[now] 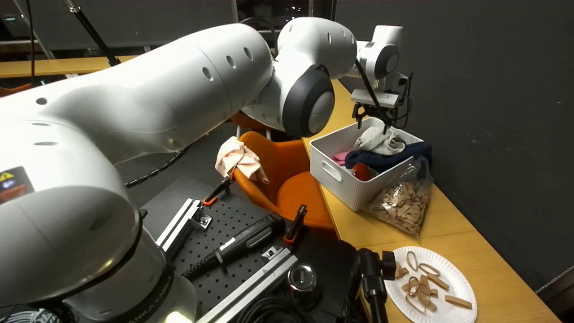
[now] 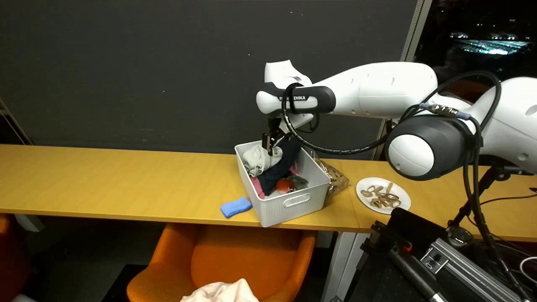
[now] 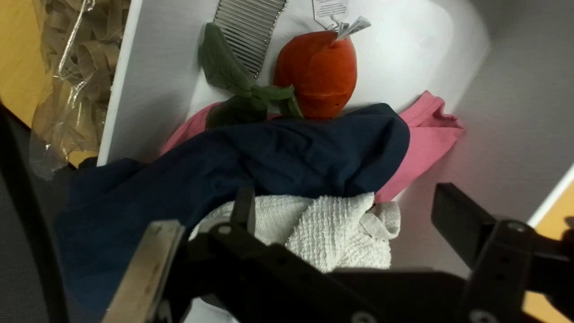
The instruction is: Remove the peach and blue shirts from the white basket and put them on the backrest of the orange chair
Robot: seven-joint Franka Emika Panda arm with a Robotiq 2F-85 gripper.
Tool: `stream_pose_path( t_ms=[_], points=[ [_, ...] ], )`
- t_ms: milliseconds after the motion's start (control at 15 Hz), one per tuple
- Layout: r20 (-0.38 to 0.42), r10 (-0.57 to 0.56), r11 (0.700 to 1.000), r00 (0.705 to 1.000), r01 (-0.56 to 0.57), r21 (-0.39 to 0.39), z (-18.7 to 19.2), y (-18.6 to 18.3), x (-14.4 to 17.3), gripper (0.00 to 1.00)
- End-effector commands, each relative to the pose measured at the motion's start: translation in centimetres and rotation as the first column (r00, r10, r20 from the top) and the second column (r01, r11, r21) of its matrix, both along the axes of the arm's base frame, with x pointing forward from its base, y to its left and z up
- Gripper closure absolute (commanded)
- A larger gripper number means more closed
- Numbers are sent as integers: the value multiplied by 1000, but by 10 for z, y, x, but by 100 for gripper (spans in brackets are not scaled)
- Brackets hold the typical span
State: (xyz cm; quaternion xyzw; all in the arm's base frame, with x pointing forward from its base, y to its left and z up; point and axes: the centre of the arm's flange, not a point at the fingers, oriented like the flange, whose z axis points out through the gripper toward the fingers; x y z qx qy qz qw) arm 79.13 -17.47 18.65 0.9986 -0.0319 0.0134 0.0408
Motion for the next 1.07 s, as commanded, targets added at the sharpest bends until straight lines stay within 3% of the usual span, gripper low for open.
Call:
stream_pose_path(
  t_ms=[0,467,1000],
  points=[
    [42,-16,1000,999,16,-1,-29,5,22,0],
    [170,-46,999,984,48,-10,-62,10,45,0],
    [204,-94,994,975,102,-33,-90,2,69,0]
  ],
)
